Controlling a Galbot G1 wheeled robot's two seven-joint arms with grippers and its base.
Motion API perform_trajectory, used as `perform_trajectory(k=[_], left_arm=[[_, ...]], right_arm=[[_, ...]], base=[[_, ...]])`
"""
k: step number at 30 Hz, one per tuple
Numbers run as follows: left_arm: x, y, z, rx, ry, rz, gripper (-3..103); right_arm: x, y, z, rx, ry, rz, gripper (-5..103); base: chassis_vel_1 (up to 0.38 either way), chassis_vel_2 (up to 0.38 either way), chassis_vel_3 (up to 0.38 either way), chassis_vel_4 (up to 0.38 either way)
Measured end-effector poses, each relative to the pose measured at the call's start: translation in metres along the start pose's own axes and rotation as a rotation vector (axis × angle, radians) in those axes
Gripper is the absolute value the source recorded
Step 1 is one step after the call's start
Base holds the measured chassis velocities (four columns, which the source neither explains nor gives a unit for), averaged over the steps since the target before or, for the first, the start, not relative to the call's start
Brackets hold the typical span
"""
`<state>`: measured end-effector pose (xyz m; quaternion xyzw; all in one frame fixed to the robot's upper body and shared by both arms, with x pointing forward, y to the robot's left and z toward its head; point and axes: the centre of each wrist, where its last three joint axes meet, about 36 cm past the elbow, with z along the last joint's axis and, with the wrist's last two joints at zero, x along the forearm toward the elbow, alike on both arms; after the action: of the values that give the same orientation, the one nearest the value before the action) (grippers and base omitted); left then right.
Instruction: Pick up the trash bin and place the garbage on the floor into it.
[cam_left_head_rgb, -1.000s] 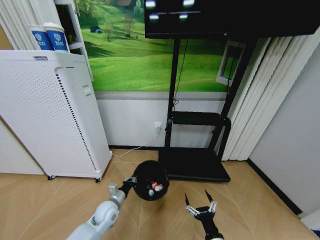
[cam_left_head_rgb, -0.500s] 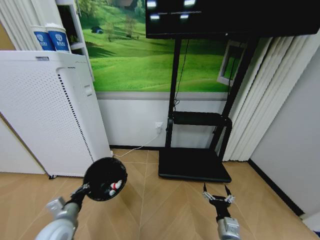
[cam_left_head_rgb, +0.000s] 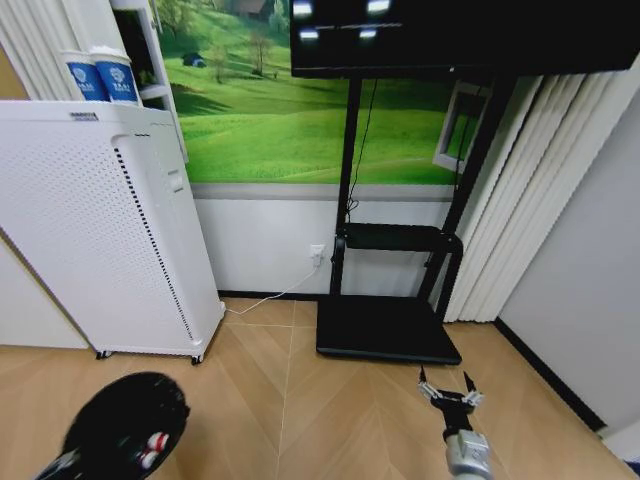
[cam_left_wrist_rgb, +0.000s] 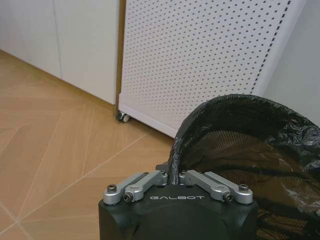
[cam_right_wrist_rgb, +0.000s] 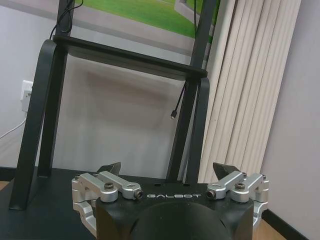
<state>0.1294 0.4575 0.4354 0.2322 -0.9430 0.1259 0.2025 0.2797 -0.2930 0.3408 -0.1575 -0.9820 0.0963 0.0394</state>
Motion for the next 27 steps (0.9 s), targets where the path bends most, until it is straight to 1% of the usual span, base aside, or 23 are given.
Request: perform_trajectory(k=[1,2,3,4,5,6,8,10,11,12,14,15,18,20,25,27], left_arm=[[0.003,0.007,0.004,0.011,0.008,-0.006,3],[0.003,0.007,0.004,0.011,0.008,-0.006,3],[0.005,0.01,0.008,0.027,0.017,-0.014,3],[0.008,0.013,0.016,0.061,0.036,-0.032,3],[0.008,0.013,0.016,0.061,0.036,-0.032,3],[0.009,0.014,0.021,0.072,0.046,-0.045,3],[0.012,0.014,0.037,0.099,0.073,-0.084,3],[0.012,0.013,0.041,0.105,0.081,-0.091,3],[0.013,0.012,0.049,0.119,0.104,-0.106,3],[0.013,0.012,0.049,0.119,0.104,-0.106,3],[0.015,0.009,0.056,0.135,0.138,-0.14,3],[0.015,0.009,0.056,0.135,0.138,-0.14,3],[0.023,0.004,0.061,0.158,0.179,-0.179,3],[0.024,0.004,0.063,0.159,0.184,-0.184,3],[0.031,0.003,0.07,0.168,0.214,-0.225,3],[0.031,0.003,0.07,0.167,0.215,-0.228,3]], right_arm=[[-0.002,0.001,0.001,-0.002,0.001,0.0,100],[-0.002,0.001,0.001,-0.002,0.001,0.0,100],[-0.004,0.002,0.002,-0.002,0.002,0.0,100],[-0.005,0.002,0.003,-0.001,0.005,-0.001,100],[-0.005,0.002,0.003,-0.001,0.005,-0.001,100],[-0.006,0.002,0.003,-0.001,0.005,-0.001,100],[-0.008,0.0,0.004,0.003,0.007,0.001,100],[-0.008,0.0,0.005,0.004,0.007,0.002,100],[-0.008,-0.001,0.006,0.007,0.01,0.002,100],[-0.008,-0.001,0.006,0.007,0.01,0.002,100],[-0.009,-0.004,0.008,0.011,0.01,0.004,100],[-0.009,-0.004,0.008,0.011,0.01,0.004,100],[-0.01,-0.006,0.012,0.015,0.011,0.004,100],[-0.01,-0.006,0.012,0.015,0.011,0.005,100],[-0.013,-0.007,0.014,0.017,0.008,0.004,100],[-0.013,-0.007,0.014,0.017,0.008,0.004,100]], base=[[0.0,0.0,0.0,0.0],[0.0,0.0,0.0,0.0],[0.0,0.0,0.0,0.0],[0.0,0.0,0.0,0.0],[0.0,0.0,0.0,0.0],[0.0,0.0,0.0,0.0],[0.0,0.0,0.0,0.0],[0.0,0.0,0.0,0.0],[0.0,0.0,0.0,0.0],[0.0,0.0,0.0,0.0],[0.0,0.0,0.0,0.0],[0.0,0.0,0.0,0.0],[0.0,0.0,0.0,0.0],[0.0,0.0,0.0,0.0],[0.0,0.0,0.0,0.0],[0.0,0.0,0.0,0.0]])
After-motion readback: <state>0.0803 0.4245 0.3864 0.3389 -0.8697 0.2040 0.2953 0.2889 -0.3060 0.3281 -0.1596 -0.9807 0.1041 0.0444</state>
